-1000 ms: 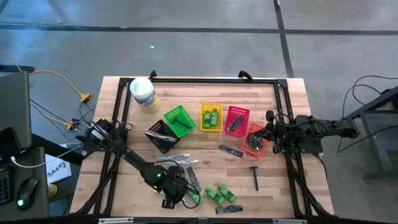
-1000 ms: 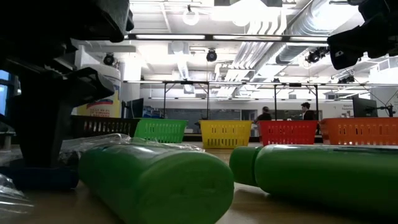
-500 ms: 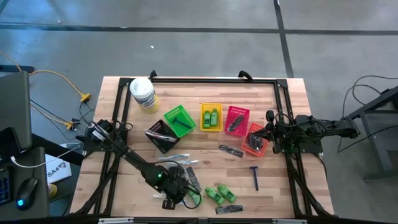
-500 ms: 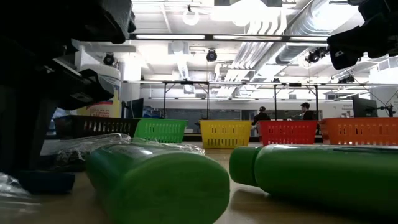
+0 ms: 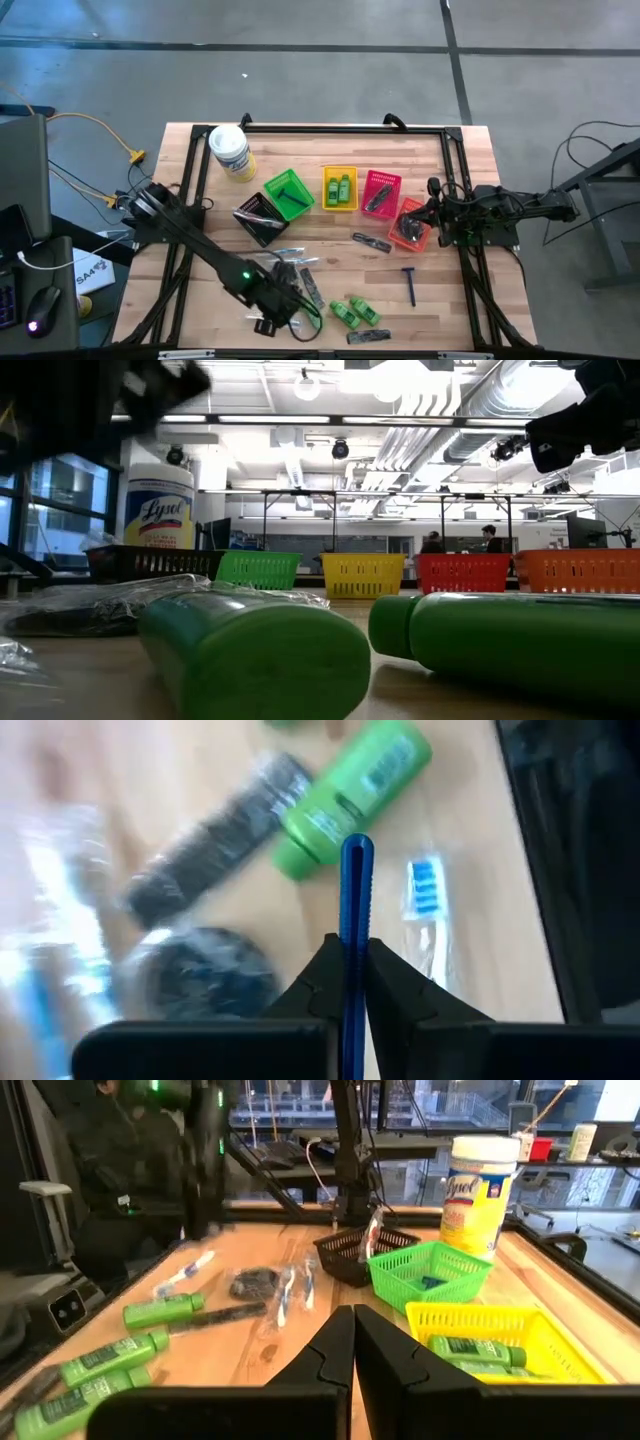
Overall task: Pick & Place Travel size toiletries
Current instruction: Put the left blue shaver into the green bin
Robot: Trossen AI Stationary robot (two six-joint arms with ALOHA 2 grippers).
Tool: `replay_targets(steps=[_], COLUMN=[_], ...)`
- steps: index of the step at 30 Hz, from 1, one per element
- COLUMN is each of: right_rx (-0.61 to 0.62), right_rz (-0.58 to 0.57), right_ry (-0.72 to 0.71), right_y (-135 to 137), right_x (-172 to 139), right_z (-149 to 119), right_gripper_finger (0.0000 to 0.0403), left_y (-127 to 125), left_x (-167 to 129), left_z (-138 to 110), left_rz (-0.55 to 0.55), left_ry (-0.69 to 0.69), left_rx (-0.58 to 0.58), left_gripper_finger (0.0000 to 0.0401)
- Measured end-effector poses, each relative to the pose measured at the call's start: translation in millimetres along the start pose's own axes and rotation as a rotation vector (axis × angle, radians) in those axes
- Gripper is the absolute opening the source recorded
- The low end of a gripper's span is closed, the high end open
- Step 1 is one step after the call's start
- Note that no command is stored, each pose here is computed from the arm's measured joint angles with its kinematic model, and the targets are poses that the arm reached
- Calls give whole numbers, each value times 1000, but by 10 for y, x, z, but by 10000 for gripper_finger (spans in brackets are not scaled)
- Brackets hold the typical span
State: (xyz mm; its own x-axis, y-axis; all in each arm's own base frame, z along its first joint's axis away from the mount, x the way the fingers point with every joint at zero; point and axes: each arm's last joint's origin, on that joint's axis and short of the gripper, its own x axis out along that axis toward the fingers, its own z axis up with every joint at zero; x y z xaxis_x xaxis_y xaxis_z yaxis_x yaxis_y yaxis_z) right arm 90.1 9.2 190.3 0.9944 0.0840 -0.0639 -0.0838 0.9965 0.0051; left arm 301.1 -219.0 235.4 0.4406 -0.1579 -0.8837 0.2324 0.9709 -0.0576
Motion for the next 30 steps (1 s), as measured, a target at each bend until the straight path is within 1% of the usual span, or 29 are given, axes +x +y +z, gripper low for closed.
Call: replay_targets(steps=[2, 6, 9, 11, 13, 16, 19, 22, 25, 27, 30], right_rx=[0, 0, 0, 0, 0, 0, 0, 0, 0, 0, 0], right_rz=[1, 2, 1, 1, 2, 1, 2, 2, 2, 2, 2], right_ry=[5, 12, 17, 16, 18, 20, 22, 24, 27, 26, 26], right_y=[0, 0, 0, 0, 1, 0, 1, 1, 0, 0, 1], right_x=[1, 8, 10, 10, 10, 10, 10, 10, 10, 10, 10], right_z=[-4, -11, -14, -13, -14, -16, -19, -20, -23, -23, -23], right_gripper_finger=[3, 3, 3, 3, 3, 3, 3, 3, 3, 3, 3], left_y=[57, 182, 303, 406, 551, 775, 946, 1057, 1153, 1202, 1246], left_x=[-226, -664, -988, -1154, -1268, -1339, -1387, -1405, -1375, -1316, -1196], left_z=[31, -25, -135, -269, -428, -723, -1051, -1389, -1688, -1854, -2028], left_rz=[37, 129, 213, 285, 336, 389, 405, 383, 339, 323, 310], left_ry=[-65, -174, -255, -309, -353, -430, -562, -726, -878, -935, -982], left_rx=[14, 71, 85, 74, 39, -40, -93, -115, -171, -197, -218], left_gripper_finger=[15, 16, 16, 16, 16, 16, 16, 15, 10, 10, 10])
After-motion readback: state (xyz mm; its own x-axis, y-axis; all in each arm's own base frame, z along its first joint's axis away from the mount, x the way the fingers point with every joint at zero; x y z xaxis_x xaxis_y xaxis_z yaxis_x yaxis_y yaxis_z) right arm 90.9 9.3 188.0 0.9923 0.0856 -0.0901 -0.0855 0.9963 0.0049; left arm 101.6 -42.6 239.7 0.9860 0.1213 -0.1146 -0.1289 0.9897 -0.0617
